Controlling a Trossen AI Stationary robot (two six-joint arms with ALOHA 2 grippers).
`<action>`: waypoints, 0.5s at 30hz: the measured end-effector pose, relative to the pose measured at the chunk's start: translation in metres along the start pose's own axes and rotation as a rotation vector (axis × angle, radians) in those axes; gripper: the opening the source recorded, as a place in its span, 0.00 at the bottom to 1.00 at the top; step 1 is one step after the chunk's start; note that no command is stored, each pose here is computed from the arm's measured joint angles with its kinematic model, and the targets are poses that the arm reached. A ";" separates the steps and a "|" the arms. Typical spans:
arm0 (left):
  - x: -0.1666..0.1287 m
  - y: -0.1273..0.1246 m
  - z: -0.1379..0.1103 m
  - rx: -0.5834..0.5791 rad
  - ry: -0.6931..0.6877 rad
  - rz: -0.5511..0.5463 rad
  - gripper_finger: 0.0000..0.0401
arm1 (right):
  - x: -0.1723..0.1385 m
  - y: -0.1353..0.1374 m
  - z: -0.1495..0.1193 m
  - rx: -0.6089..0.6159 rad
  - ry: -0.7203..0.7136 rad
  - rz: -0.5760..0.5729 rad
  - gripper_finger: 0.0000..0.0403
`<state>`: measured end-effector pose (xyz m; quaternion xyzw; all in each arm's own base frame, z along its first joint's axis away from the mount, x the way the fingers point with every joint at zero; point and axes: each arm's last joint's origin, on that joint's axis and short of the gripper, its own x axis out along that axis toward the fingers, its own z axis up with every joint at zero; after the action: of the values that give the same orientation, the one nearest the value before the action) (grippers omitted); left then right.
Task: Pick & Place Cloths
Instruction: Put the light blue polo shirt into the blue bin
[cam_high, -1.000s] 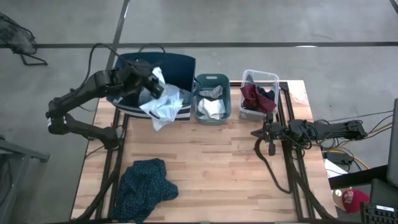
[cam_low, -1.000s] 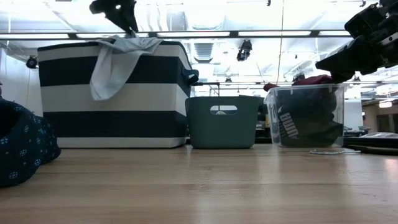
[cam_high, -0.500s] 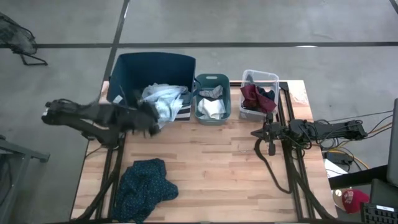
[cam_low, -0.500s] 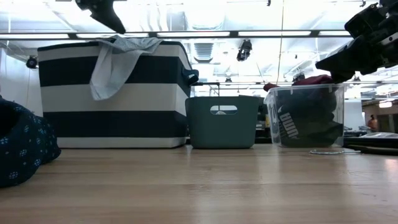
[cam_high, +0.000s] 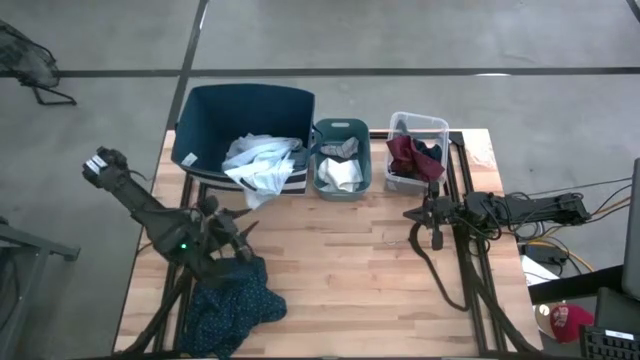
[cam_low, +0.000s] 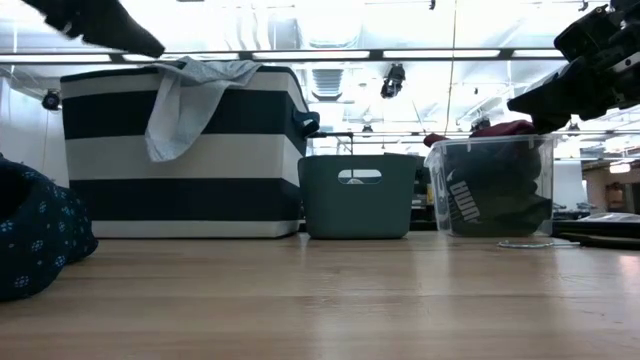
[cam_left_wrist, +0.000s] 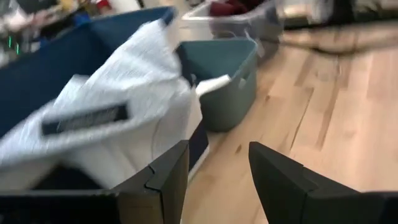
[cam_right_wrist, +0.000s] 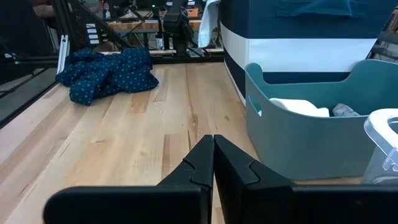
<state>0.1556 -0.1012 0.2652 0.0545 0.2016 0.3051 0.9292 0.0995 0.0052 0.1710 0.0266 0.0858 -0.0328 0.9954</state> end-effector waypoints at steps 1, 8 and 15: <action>0.000 0.002 -0.004 -0.057 -0.002 0.008 0.44 | 0.000 0.000 0.000 0.000 0.000 -0.001 0.02; 0.011 0.019 -0.046 -0.231 0.019 0.116 0.43 | 0.000 0.000 0.000 0.001 0.000 0.000 0.02; 0.018 0.039 -0.068 -0.338 -0.042 0.220 0.43 | 0.000 0.000 0.000 0.000 0.000 0.000 0.02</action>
<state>0.1200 -0.0601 0.2055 -0.0743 0.1208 0.4330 0.8902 0.0995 0.0052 0.1710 0.0267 0.0858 -0.0328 0.9954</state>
